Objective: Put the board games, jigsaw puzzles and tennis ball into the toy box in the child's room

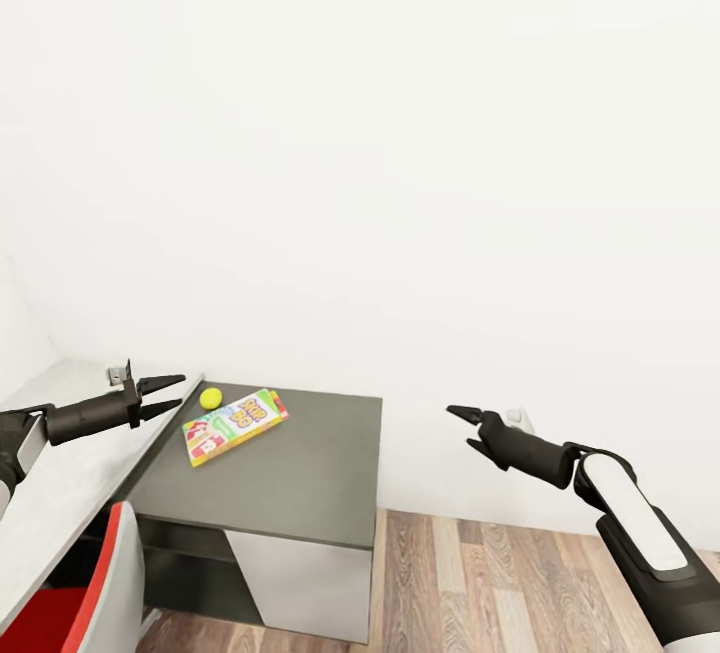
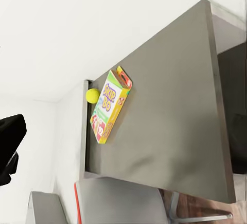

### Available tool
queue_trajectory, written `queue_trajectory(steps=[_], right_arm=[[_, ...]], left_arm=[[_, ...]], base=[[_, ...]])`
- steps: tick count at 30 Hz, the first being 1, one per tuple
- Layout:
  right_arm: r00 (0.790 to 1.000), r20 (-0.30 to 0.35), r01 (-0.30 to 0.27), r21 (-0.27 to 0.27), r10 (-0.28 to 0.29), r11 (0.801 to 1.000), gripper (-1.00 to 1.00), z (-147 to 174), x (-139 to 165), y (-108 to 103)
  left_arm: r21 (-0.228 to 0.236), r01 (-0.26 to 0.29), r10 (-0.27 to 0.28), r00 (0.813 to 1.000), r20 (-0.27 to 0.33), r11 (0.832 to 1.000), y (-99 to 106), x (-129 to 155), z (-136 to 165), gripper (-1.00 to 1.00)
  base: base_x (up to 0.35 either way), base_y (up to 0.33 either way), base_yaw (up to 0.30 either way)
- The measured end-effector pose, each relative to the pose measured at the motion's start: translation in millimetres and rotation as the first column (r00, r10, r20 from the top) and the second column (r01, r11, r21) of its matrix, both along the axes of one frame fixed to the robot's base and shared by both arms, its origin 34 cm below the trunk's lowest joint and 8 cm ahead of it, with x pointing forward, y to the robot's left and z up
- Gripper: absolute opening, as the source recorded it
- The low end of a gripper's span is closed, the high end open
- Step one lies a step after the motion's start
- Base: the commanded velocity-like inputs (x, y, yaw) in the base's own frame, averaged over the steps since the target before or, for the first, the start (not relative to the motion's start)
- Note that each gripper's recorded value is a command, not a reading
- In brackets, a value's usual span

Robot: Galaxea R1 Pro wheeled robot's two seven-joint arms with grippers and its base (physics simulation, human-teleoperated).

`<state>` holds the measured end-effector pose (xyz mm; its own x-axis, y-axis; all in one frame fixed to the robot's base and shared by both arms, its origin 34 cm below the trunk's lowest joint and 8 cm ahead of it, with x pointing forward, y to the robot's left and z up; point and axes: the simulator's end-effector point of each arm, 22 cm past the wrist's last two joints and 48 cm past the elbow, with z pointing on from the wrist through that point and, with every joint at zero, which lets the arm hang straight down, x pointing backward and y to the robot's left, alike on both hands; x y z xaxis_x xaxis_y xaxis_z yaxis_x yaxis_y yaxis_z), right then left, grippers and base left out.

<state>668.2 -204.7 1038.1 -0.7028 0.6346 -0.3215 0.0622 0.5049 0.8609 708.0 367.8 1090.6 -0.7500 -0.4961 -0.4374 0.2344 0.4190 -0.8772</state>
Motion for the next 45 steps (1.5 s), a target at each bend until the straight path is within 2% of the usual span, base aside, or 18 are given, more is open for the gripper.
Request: queue_trajectory(steps=[24,45], right_arm=[[0.999,0.042,0.007,0.007,-0.008,1.0,1.0,23,0,-3],[0.997,0.076,0.008,0.009,-0.008,1.0,1.0,42,-2,-3]], left_arm=[[0.0,0.0,0.0,0.999,0.037,1.0,0,-4,22,1.0],[0.0,0.0,0.0,0.998,0.07,1.0,0,-8,42,1.0]], base=[[0.001,0.0,-0.077],[0.061,0.029,-0.066]])
